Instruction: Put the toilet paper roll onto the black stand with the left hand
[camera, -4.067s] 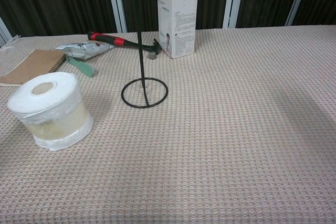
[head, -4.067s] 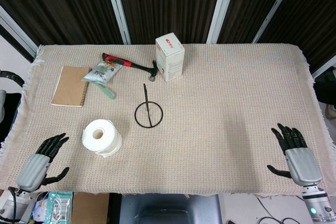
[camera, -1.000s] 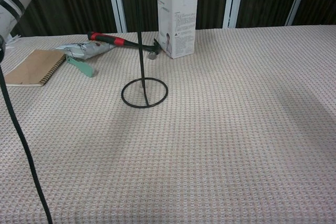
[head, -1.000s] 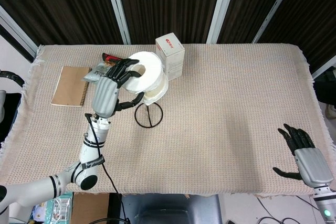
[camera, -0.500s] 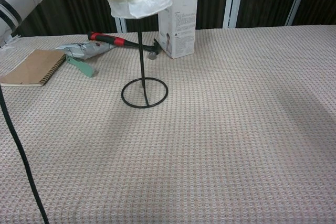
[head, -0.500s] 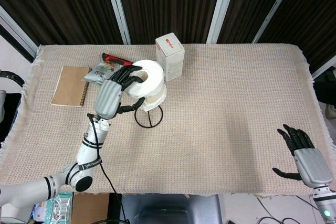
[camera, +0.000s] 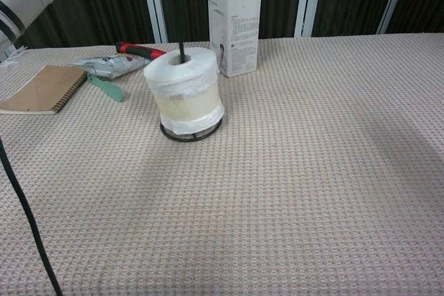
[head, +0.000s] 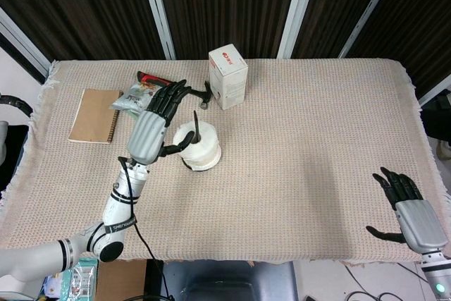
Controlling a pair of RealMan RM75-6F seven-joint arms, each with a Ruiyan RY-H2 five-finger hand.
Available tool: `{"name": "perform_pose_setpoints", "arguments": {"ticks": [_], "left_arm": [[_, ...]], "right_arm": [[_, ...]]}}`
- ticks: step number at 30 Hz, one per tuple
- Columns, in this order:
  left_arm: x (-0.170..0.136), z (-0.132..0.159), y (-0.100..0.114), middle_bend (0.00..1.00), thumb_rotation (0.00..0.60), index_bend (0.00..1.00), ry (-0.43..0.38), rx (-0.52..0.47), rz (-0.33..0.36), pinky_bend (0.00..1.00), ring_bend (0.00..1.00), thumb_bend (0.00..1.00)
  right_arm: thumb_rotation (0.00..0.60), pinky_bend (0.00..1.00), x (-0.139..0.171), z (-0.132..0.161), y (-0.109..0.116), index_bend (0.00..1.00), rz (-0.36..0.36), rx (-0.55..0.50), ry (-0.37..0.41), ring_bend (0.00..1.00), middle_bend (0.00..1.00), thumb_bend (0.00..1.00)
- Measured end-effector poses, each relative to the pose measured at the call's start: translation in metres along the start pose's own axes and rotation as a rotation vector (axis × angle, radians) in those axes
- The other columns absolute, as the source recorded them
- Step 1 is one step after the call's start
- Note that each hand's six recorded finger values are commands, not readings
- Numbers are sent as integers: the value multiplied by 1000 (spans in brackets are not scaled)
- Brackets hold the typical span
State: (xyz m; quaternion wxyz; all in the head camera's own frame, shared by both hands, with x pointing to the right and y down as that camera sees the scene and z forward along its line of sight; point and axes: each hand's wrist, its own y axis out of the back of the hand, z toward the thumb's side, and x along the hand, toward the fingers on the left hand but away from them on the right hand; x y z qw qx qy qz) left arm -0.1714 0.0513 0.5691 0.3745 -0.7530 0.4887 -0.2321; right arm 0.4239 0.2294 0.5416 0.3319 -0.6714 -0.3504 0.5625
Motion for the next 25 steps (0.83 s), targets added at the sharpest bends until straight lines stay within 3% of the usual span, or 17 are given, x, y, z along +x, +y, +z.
{"name": "perform_pose_setpoints", "arguments": {"ticks": [5, 9, 12, 16, 20, 25], "left_arm": [[-18, 3, 8, 0, 600, 0, -30, 31, -15, 79, 0, 371], [-52, -9, 19, 0, 600, 0, -29, 82, -77, 70, 0, 373], [-94, -32, 28, 0, 600, 0, 16, 123, -162, 62, 0, 374], [-173, -75, 39, 0, 600, 0, 156, 201, -297, 56, 0, 374], [-235, -107, 56, 0, 600, 0, 278, 275, -309, 43, 0, 383], [-273, -127, 66, 0, 600, 0, 307, 370, -339, 36, 0, 390]], "right_arm": [[600, 0, 2, 3, -1, 0, 2, 7, 12, 0, 0, 54], [600, 0, 4, 7, -3, 0, 2, 19, 25, 0, 0, 56], [600, 0, 6, 11, -7, 0, 5, 32, 37, 0, 0, 58], [600, 0, 8, 17, -14, 0, 14, 48, 52, 0, 0, 58], [600, 0, 8, 19, -14, 0, 0, 50, 52, 0, 0, 59], [600, 0, 10, 18, -9, 0, -35, 48, 40, 0, 0, 58]]}}
